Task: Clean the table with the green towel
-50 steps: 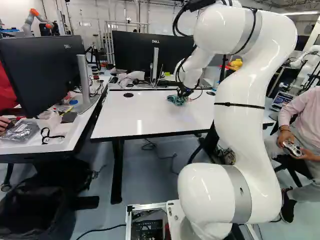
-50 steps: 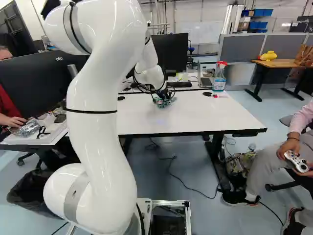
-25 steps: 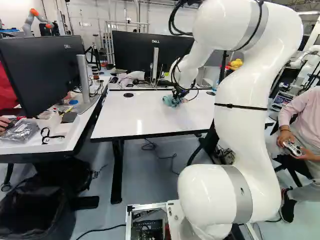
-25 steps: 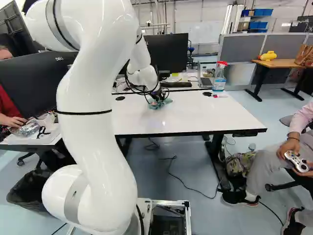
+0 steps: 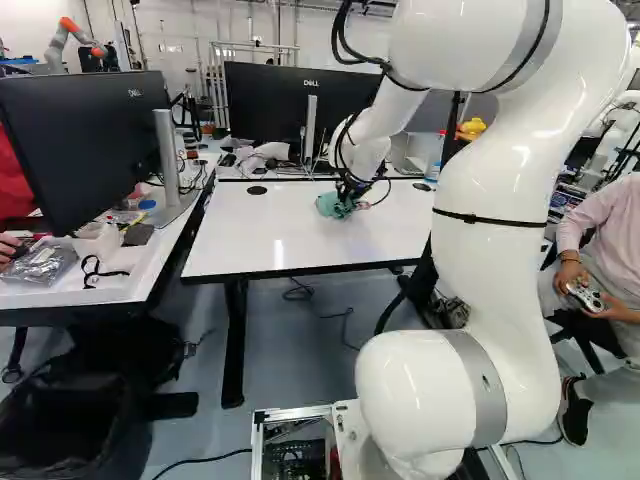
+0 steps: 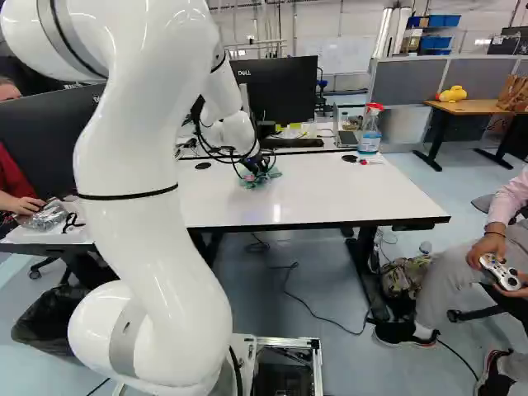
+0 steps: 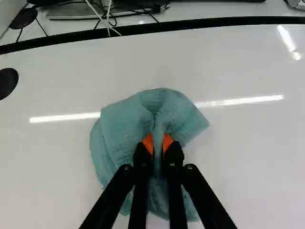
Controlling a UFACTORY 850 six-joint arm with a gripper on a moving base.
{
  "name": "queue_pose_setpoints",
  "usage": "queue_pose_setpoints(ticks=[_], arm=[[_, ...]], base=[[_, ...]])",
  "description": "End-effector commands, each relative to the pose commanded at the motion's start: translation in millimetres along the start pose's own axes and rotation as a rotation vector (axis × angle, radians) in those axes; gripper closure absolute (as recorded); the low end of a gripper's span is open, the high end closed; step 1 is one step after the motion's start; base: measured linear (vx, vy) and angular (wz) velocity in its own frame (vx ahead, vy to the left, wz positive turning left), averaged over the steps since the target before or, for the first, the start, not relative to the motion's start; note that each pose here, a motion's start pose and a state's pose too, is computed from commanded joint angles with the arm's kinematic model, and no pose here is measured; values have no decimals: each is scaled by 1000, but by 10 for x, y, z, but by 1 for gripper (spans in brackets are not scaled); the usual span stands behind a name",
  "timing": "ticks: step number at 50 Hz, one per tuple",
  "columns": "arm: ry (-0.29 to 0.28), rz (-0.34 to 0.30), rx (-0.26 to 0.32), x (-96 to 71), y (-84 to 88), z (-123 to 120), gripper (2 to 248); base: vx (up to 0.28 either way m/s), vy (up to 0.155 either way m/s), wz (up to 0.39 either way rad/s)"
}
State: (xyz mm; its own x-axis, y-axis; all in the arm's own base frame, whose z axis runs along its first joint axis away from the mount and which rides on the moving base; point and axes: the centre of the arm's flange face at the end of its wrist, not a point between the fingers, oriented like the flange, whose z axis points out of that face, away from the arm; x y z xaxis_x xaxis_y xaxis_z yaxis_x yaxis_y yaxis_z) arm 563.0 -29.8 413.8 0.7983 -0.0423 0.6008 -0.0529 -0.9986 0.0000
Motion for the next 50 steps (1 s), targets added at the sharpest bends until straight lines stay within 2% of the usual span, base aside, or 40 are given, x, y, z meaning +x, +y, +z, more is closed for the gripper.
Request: queue_pose_setpoints(ticks=[12,24,38,50], arm=[[-10,-20,15,-146,-135,-121,208],[-20,-30,22,-321,-192,-264,208],[-31,-29,21,-535,-177,-433,208],[-37,-12,9,-689,-71,-552,208]], base=[[0,0,0],[0,0,0],[0,0,0],[0,0,0]])
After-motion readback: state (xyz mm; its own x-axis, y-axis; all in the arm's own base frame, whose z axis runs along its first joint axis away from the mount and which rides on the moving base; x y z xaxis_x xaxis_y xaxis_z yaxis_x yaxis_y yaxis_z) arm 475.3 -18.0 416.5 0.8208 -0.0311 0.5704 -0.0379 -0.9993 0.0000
